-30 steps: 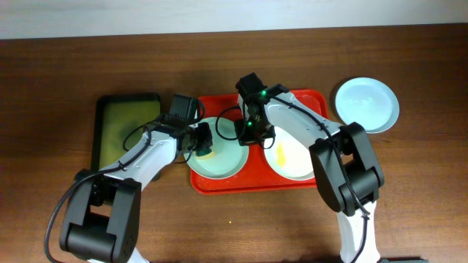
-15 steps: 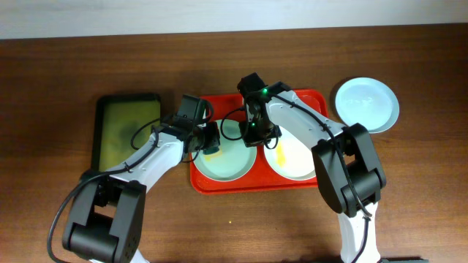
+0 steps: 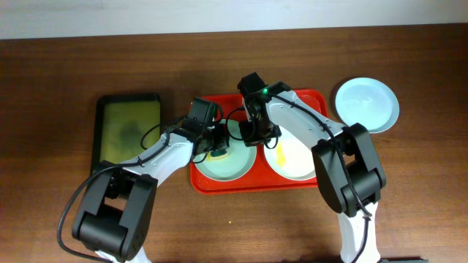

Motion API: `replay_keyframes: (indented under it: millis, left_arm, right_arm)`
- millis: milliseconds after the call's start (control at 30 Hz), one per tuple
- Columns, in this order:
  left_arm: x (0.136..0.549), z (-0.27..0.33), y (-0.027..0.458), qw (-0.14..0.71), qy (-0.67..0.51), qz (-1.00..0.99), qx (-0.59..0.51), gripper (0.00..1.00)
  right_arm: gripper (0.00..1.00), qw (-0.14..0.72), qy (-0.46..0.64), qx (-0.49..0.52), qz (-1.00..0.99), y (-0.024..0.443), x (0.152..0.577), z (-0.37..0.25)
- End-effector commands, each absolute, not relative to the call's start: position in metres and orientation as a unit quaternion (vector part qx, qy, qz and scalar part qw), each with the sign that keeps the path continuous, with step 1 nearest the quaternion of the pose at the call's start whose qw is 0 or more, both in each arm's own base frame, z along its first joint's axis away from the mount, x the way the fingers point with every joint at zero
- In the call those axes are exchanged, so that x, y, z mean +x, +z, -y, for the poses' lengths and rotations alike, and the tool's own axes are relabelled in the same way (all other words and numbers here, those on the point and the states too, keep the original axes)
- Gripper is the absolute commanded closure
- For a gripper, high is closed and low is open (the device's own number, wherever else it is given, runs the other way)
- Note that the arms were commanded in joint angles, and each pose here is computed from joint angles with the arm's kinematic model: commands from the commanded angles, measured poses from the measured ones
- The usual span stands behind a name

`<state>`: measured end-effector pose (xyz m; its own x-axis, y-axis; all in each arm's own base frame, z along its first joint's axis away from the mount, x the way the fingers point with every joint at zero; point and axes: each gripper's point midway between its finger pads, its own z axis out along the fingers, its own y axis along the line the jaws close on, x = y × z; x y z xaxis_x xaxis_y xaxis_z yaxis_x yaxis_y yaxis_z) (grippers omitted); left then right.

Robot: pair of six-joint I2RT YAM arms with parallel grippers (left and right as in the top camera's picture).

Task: Clean dirty plates on tray and stack at the side

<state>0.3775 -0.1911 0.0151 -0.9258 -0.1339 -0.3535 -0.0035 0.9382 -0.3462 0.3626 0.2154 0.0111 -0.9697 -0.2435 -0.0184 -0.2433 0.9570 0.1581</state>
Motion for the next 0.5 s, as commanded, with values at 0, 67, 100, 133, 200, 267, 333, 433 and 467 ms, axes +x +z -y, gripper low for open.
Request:
replay_keyframes:
  millis: [0,67,100,133,200,267,333,433,467]
  left_arm:
    - [0.372,0.186,0.008,0.176,-0.161,-0.97,-0.038,0.56]
    - [0.375,0.187,0.022,0.193,-0.163,-0.967,-0.017,0.57]
    - [0.377,0.188,0.03,0.202,-0.164,-0.966,-0.008,0.56]
    - [0.379,0.189,0.038,0.211,-0.165,-0.963,0.0,0.55]
    - [0.382,0.185,0.052,0.229,-0.16,-0.96,0.0,0.52]
    - [0.383,0.174,0.061,0.244,-0.133,-0.961,-0.009,0.52]
    - [0.38,0.168,0.058,0.239,-0.118,-0.964,-0.012,0.54]
    - [0.372,0.17,0.048,0.219,-0.116,-0.969,-0.009,0.67]
    - [0.371,0.171,0.046,0.216,-0.116,-0.969,-0.006,0.7]
  right_arm:
    - [0.96,-0.016,-0.071,0.13,0.989,0.018,0.368,-0.215]
    - [0.96,-0.015,-0.071,0.13,0.989,0.018,0.368,-0.214]
    - [0.96,-0.015,-0.071,0.13,0.989,0.018,0.368,-0.214]
    - [0.96,-0.015,-0.071,0.13,0.989,0.018,0.368,-0.214]
    - [0.96,-0.015,-0.071,0.13,0.989,0.018,0.368,-0.214]
    - [0.96,-0.015,-0.071,0.13,0.989,0.018,0.368,-0.214]
    - [0.96,-0.015,-0.071,0.13,0.989,0.018,0.368,-0.214]
    - [0.96,-0.015,-0.071,0.13,0.989,0.018,0.368,-0.214]
    - [0.96,-0.016,-0.071,0.13,0.989,0.018,0.368,-0.215]
